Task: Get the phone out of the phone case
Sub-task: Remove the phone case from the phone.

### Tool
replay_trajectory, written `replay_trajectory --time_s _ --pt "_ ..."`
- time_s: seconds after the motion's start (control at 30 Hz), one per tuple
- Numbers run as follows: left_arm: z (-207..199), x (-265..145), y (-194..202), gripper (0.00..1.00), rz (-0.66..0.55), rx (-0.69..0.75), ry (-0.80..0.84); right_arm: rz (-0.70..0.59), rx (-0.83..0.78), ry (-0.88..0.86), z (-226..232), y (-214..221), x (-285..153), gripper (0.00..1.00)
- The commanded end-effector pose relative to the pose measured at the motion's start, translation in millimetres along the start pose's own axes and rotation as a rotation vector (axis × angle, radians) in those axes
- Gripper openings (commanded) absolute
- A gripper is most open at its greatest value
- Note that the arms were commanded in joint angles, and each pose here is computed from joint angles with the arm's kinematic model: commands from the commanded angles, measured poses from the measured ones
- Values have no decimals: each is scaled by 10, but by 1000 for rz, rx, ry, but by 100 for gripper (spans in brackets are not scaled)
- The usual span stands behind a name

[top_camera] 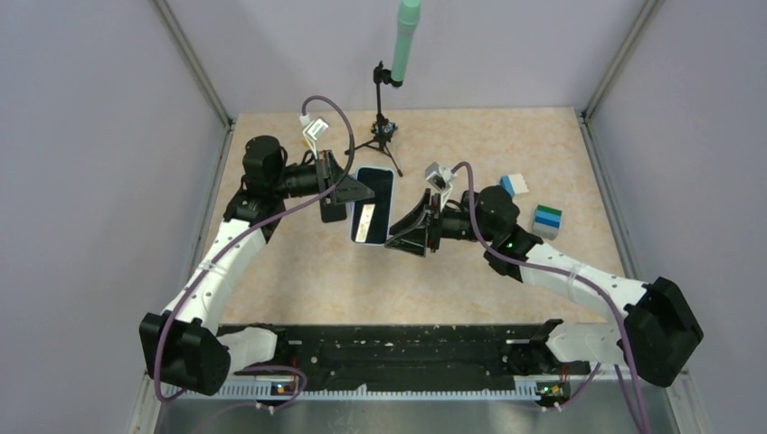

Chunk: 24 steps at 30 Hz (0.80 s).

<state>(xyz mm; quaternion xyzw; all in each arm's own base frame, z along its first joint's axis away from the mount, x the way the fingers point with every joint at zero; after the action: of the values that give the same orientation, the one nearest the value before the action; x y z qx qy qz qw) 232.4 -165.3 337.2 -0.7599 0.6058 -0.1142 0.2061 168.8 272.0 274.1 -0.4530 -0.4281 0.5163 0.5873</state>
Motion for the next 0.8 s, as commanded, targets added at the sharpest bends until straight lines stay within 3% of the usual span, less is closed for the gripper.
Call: replay_trajectory --time_s 0.0,0.2,0.5,0.77 --pt "-229 -42 -6 0 6 109 68 -52 -66 -48 47 -204 117 43" --pt "-187 -25 -5 0 21 82 62 -25 -126 -93 50 -210 174 26" --pt "-192 23 -34 0 49 -92 58 68 -323 -139 96 -213 250 17" --pt "-126 72 -68 0 77 -214 49 193 -531 30 58 -221 457 13"
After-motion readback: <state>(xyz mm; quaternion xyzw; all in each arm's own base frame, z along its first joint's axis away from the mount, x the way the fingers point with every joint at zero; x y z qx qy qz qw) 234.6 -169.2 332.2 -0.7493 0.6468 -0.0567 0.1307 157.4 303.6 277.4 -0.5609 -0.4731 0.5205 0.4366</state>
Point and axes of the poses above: each gripper's point midway between its finger pads, its own x axis out along the fingers, its own z axis along the line the jaws close on, y = z × x, the point moved 7 cm from there along -x, back along the fingers, and after that the axes turned 14 degrees about -x, right-handed, at the moved point
